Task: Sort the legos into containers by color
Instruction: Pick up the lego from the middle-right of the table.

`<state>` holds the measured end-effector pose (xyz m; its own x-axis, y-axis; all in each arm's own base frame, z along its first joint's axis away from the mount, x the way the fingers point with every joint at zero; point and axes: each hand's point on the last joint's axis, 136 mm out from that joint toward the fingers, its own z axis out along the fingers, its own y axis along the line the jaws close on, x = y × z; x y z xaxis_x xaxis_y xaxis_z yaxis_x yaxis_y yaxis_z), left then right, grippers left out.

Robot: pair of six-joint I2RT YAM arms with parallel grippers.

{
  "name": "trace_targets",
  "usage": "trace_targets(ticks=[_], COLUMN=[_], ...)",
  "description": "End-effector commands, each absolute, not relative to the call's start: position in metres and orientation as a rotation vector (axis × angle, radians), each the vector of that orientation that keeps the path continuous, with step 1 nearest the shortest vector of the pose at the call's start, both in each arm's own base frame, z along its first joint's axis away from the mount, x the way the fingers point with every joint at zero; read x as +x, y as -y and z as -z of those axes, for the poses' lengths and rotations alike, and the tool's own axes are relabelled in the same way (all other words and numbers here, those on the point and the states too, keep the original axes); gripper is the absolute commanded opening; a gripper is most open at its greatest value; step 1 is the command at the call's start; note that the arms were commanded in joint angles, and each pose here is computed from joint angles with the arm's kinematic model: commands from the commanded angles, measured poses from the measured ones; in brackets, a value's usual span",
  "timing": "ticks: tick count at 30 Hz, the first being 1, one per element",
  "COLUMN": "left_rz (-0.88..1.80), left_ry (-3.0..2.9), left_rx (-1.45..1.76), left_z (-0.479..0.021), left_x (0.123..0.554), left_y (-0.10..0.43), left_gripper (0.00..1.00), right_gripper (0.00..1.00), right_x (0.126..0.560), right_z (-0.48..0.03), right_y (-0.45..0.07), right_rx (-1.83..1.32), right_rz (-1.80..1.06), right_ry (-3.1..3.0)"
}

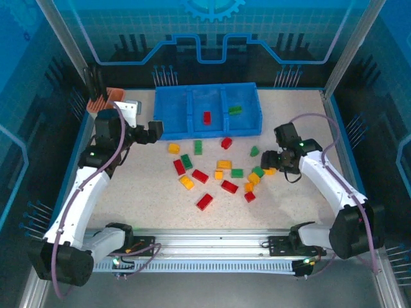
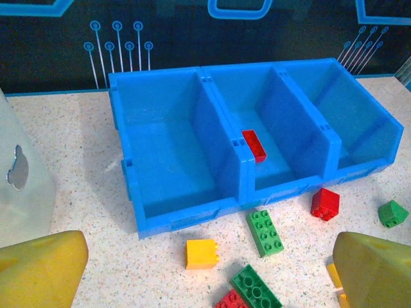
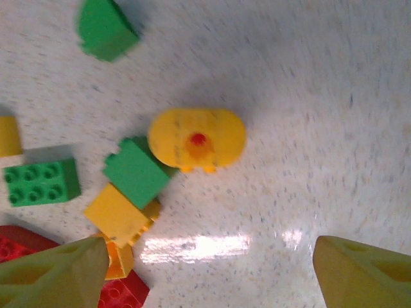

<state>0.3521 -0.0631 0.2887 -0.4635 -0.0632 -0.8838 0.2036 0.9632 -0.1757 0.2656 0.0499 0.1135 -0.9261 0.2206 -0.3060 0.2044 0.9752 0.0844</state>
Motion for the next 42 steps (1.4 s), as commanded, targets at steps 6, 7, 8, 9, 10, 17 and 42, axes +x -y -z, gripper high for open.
trace_targets(ticks=[6, 7, 8, 9, 10, 17, 42], left_rz=[0.307, 0.304, 0.3, 0.297, 0.295, 0.281, 0.257], left_ry=[-2.022, -2.024, -2.022, -2.023, -2.019, -2.019, -2.037], left_rx=[0.131, 0.132, 0.132, 0.132, 0.133, 0.134, 0.126], left_z=[-0.299, -0.299, -0.3, -0.3, -0.301, -0.301, -0.295], left_x=[0.353, 0.352, 0.352, 0.352, 0.351, 0.349, 0.356], left_y=[0.067, 0.066, 0.066, 0.066, 0.065, 0.064, 0.061], left_gripper=[0.99, 0.99, 0.99, 0.99, 0.99, 0.99, 0.99], right_gripper=[0.95, 0.96, 0.96, 0.97, 0.97, 0.95, 0.55], right_x=[0.297, 0.302, 0.306, 0.31, 0.314, 0.34, 0.313], right_z=[-0.088, -0.084, -0.08, -0.076, -0.072, -0.052, -0.003], right_y=[-0.064, -0.064, -0.063, -0.063, -0.062, -0.051, -0.048], right_rx=[0.471, 0.474, 0.478, 0.478, 0.478, 0.486, 0.419], right_rz=[-0.298, -0.297, -0.292, -0.284, -0.274, -0.178, -0.003], right_ry=[-2.754, -2.756, -2.762, -2.767, -2.777, -2.819, -3.014])
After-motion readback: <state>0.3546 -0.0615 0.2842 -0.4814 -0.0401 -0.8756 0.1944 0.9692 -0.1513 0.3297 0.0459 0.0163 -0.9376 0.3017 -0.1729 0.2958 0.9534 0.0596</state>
